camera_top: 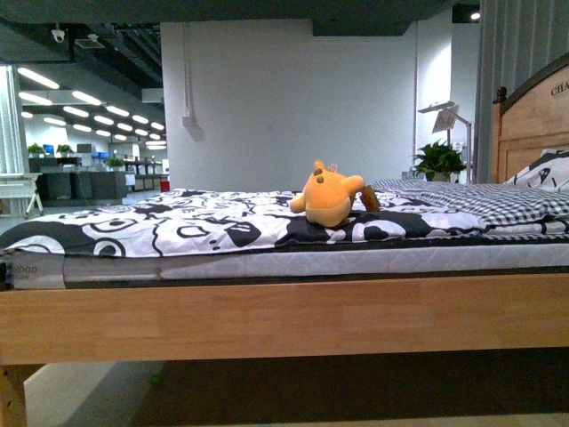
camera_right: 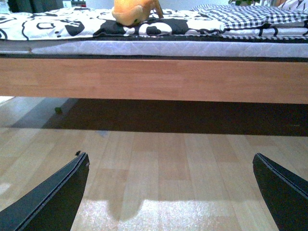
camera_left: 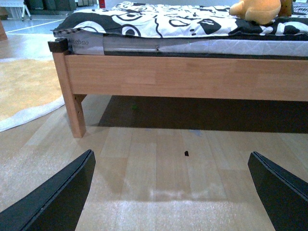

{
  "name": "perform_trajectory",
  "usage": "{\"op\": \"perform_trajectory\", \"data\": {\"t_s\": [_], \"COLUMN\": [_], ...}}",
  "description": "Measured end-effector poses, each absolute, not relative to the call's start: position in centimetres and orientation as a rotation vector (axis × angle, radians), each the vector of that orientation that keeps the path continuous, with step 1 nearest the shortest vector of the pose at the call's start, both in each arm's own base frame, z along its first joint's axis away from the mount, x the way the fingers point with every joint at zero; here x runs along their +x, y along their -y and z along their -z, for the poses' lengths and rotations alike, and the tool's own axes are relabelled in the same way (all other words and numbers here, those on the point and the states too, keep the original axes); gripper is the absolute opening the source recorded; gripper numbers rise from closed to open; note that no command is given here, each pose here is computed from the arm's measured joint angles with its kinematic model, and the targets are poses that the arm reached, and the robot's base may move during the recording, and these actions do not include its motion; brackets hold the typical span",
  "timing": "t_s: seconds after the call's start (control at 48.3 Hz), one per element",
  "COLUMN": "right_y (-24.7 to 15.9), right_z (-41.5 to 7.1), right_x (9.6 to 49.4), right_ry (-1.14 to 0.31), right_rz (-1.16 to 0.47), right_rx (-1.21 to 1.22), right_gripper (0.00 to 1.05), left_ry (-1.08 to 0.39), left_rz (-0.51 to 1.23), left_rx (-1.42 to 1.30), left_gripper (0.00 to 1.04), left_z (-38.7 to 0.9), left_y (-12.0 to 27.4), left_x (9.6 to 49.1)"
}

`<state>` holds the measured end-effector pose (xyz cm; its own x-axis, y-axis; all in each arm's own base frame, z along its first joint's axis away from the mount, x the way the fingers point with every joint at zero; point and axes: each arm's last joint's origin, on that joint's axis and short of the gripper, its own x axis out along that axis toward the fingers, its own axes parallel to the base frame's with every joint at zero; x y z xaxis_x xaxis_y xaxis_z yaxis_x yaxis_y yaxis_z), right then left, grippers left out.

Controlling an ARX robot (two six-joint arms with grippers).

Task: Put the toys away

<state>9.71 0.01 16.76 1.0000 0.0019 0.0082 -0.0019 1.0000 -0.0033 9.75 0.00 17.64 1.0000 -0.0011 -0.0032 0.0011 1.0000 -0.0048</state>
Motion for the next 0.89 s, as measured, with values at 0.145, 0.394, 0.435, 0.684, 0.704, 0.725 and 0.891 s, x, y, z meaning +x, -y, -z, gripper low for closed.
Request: {"op": "perform_trajectory", "data": {"t_s": [0.145, 0.394, 0.435, 0.684, 0.704, 0.725, 0.891], "right_y": [-0.01, -0.01, -0.01, -0.01, -0.01, -0.01, -0.01], "right_z": [-16.76, -16.76, -16.76, -16.76, -16.76, -16.76, -16.76], "right_x": [9.71, 9.71, 9.71, 9.71, 9.71, 9.71, 9.71], "right_ry": [0.009, 0.008, 0.008, 0.008, 0.008, 0.008, 0.008], "right_rz": [-0.002, -0.002, -0.002, -0.002, -0.002, -0.002, -0.001], "right_rx": [-0.003, -0.003, -0.003, -0.003, -0.003, -0.003, -0.003], "right_gripper": [1.04, 1.04, 1.04, 1.04, 1.04, 1.04, 1.04], "left_ry": [-0.003, -0.004, -0.003, -0.003, -0.003, -0.003, -0.003], "left_rz": [0.0, 0.0, 0.001, 0.001, 0.0, 0.001, 0.0], "left_rx": [-0.005, -0.005, -0.005, -0.005, -0.005, -0.005, -0.005], "left_gripper": [0.99, 0.99, 0.99, 0.99, 0.99, 0.99, 0.99], "left_z": [-17.64, -17.64, -17.64, -17.64, -17.64, -17.64, -17.64], "left_y": [0.0, 0.0, 0.0, 0.0, 0.0, 0.0, 0.0], "left_x": [9.75, 9.76, 9.75, 9.75, 9.75, 9.75, 9.75]}}
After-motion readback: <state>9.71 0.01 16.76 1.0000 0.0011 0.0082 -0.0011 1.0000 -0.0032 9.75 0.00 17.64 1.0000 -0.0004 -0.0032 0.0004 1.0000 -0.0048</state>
